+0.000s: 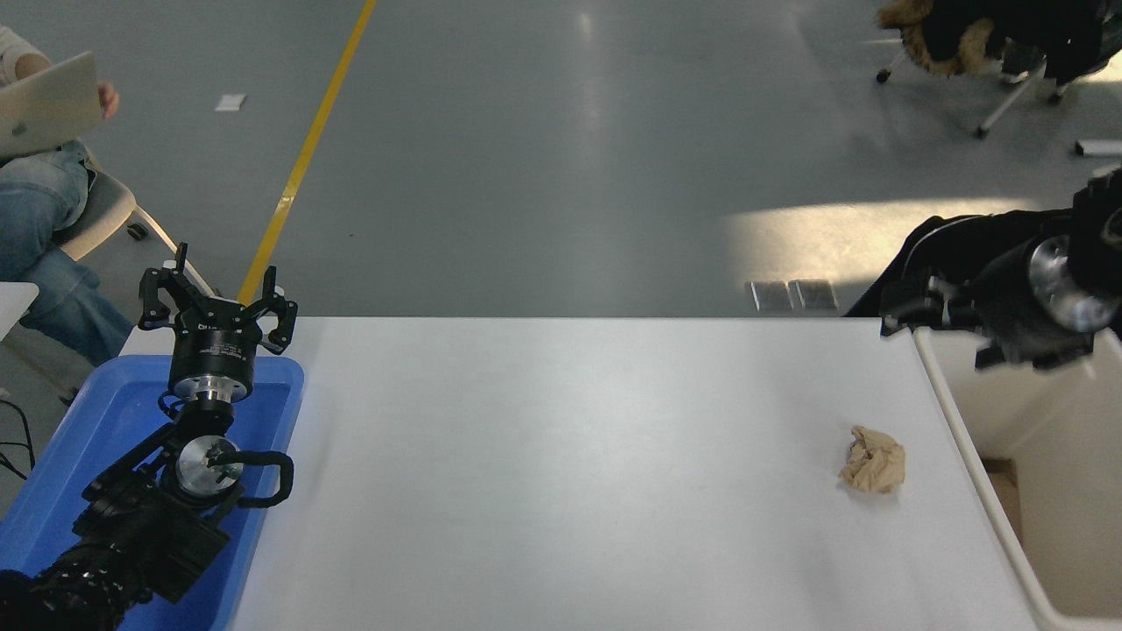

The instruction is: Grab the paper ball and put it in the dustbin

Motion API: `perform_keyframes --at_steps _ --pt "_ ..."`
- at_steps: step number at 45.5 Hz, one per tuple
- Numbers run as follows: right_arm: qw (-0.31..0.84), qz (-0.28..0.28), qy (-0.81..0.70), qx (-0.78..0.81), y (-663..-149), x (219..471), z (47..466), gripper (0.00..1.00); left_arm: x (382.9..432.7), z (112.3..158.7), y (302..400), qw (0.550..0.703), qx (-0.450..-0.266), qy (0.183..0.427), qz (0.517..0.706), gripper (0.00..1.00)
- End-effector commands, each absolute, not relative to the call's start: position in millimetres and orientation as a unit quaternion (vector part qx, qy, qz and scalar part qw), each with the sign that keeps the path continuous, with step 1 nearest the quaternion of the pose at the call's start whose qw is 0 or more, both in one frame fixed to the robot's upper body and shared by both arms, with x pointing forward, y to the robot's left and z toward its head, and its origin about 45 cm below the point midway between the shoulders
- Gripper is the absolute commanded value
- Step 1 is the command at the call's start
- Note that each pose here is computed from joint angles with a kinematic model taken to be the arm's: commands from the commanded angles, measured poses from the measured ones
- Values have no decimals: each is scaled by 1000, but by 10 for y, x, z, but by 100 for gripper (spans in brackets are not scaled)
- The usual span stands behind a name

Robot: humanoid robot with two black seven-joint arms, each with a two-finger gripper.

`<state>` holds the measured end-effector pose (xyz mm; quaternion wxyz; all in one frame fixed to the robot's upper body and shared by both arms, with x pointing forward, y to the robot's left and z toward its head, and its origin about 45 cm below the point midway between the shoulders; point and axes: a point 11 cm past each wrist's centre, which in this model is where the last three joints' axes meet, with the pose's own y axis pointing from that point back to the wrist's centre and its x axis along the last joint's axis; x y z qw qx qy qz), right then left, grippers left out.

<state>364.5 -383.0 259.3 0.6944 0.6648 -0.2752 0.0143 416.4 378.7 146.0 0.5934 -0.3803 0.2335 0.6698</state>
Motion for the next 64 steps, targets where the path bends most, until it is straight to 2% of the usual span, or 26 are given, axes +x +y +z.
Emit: perform_keyframes --at_steps 1,10,19,31,40,47,49,51,54,57,58,64 --pt "710 5 -301 637 -4127 3651 1767 100 4165 1462 3787 594 -380 233 670 99" --pt "699 -18 -281 657 -3976 3477 1271 100 4160 1456 3789 593 -380 234 670 99" --pt "714 3 -274 645 -3975 3431 866 100 4165 1462 3787 594 -380 233 670 99" --pt "705 5 -283 650 -3877 3448 728 99 4165 1462 3787 594 -380 233 670 99" --pt "716 32 -272 642 -3827 3485 603 98 4165 1462 3787 594 -380 233 670 99" --pt "721 52 -271 636 -3821 3523 591 91 4165 1462 3787 594 -380 233 670 99" --pt "722 51 -268 636 -3824 3509 579 86 4165 1462 3787 594 -380 233 670 99" --pt "722 49 -266 637 -3822 3496 570 73 4165 1462 3787 594 -380 233 670 99" --pt "726 52 -252 637 -3819 3467 550 45 4165 1462 3787 594 -380 233 670 99" --pt "732 58 -238 636 -3815 3452 539 3 4165 1462 3787 594 -380 233 670 99" --pt "732 56 -234 637 -3813 3444 535 0 4165 1462 3787 594 -380 233 670 99" --pt "733 50 -228 639 -3816 3441 549 0 4165 1462 3787 594 -380 233 670 99"
